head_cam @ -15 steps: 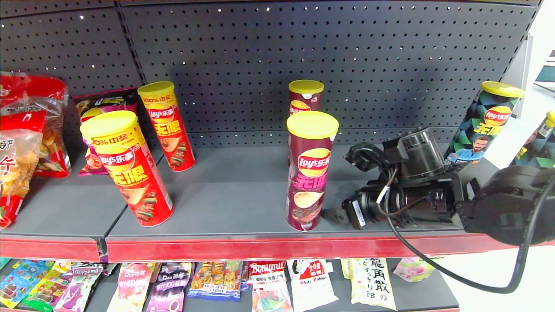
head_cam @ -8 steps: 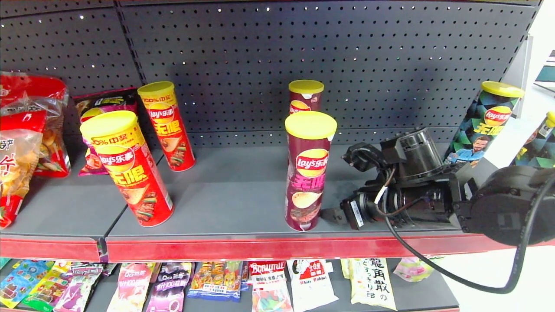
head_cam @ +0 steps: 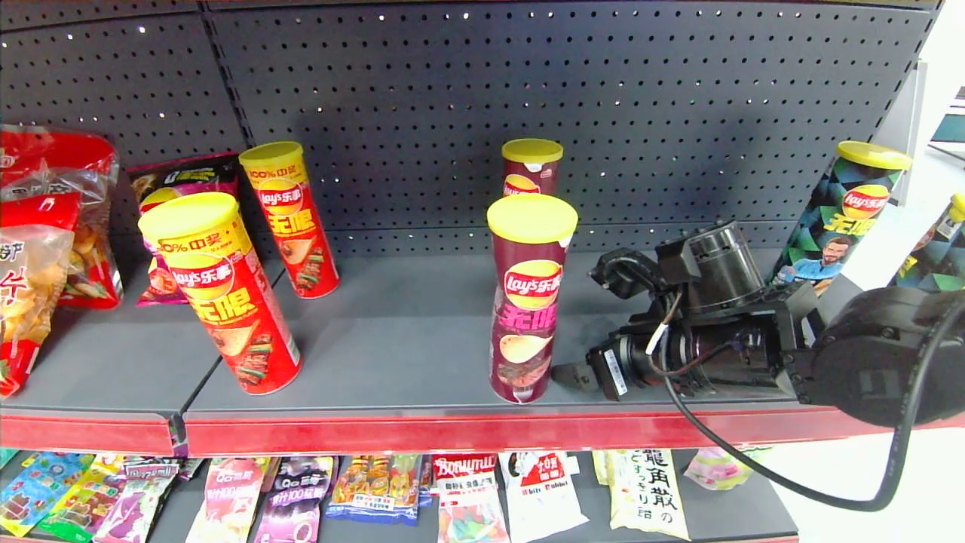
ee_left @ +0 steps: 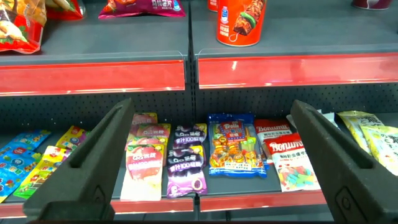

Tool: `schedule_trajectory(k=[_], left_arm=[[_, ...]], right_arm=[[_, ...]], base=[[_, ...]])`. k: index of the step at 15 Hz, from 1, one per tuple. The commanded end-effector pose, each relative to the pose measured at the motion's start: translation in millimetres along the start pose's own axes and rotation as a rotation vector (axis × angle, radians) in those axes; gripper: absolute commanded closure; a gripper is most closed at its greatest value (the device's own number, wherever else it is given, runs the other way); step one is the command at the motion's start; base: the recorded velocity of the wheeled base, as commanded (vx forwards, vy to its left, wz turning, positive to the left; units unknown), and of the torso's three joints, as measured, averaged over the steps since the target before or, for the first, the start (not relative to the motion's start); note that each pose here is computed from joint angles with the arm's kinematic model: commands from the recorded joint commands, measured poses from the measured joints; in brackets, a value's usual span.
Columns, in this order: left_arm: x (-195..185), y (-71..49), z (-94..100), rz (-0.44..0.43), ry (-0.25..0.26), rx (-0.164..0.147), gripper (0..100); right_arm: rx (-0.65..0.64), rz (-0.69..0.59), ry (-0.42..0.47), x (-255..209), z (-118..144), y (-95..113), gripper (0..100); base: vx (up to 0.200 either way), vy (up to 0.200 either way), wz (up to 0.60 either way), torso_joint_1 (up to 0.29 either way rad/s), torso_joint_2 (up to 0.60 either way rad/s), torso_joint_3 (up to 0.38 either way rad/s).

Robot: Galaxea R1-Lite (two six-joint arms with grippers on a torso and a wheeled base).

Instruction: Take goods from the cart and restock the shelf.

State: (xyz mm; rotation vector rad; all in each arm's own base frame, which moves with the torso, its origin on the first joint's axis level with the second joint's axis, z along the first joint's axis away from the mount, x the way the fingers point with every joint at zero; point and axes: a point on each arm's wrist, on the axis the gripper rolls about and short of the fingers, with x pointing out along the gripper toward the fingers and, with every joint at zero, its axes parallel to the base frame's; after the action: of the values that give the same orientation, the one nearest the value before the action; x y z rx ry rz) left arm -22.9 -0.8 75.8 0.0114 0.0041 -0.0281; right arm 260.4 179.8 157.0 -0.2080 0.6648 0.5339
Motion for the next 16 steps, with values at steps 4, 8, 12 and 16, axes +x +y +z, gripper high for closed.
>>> schedule_trajectory(k=[4,8,12,16], left_arm=[[0,0.0,0.0,-0.001,0.002,-0.001,0],[0,0.0,-0.1,0.0,0.0,-0.001,0],[0,0.0,-0.1,0.0,0.0,0.001,0],[0,0.0,0.0,0.0,0.002,0.001,0]], right_arm=[[-0.002,0.001,-0.007,0,2,1,0],[-0.008,0.01,-0.006,1,2,4,0],[-0.008,0.01,-0.006,-1,1,4,0],[0.008,0.0,-0.064,-48,-10,-2,0]], base=[[0.0,0.0,0.0,0.0,0.0,0.0],[0.0,0.0,0.0,0.0,0.0,0.0],[0.0,0.0,0.0,0.0,0.0,0.0],[0.0,0.0,0.0,0.0,0.0,0.0]])
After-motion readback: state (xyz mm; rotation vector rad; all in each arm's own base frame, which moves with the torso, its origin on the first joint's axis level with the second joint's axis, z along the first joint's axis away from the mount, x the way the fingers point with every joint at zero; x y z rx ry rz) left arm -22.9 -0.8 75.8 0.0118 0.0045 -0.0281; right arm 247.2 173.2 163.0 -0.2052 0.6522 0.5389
